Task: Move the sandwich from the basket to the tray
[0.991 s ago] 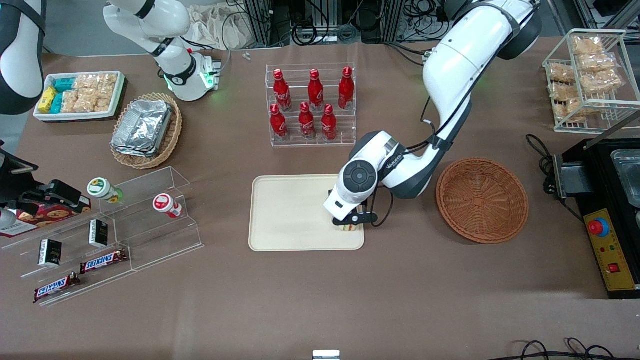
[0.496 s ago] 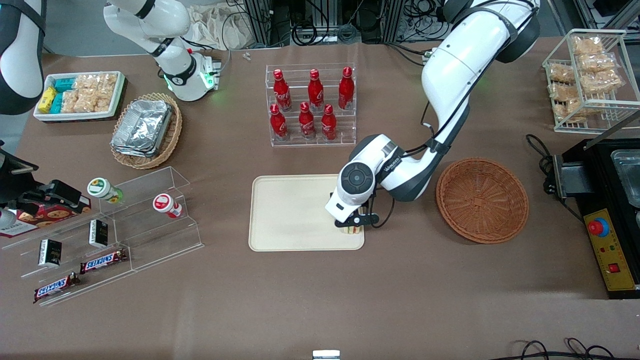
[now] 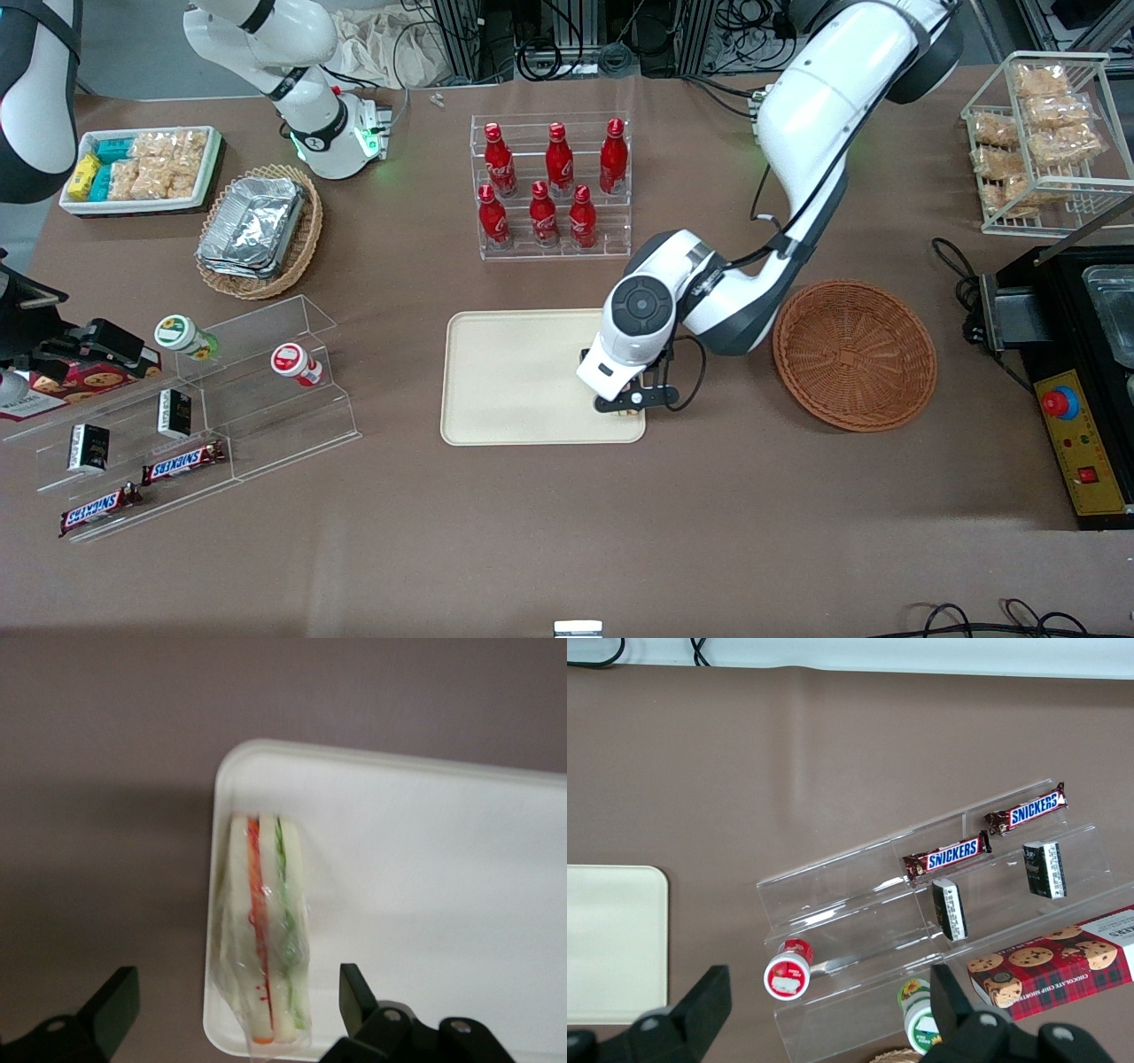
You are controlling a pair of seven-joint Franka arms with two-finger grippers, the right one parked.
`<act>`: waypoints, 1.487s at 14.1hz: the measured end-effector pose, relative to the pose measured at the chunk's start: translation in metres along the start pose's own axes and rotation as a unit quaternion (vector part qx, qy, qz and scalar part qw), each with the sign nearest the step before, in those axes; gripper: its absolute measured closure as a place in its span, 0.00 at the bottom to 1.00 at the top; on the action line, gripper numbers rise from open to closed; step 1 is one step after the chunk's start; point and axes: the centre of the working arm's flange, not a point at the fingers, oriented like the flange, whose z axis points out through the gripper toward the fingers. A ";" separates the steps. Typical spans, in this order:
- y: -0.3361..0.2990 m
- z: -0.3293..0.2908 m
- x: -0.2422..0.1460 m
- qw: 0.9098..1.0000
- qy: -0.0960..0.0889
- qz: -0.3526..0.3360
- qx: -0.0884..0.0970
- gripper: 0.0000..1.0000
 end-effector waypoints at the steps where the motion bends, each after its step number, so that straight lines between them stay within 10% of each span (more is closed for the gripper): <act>1: -0.013 -0.029 0.010 1.000 0.014 -0.012 -0.004 0.00; 5: -0.096 -0.130 0.034 0.999 0.018 -0.014 0.025 0.00; 10: -0.199 -0.210 0.043 1.000 0.003 -0.002 0.008 0.00; 21: -0.368 -0.213 0.071 0.998 -0.018 0.057 0.020 0.00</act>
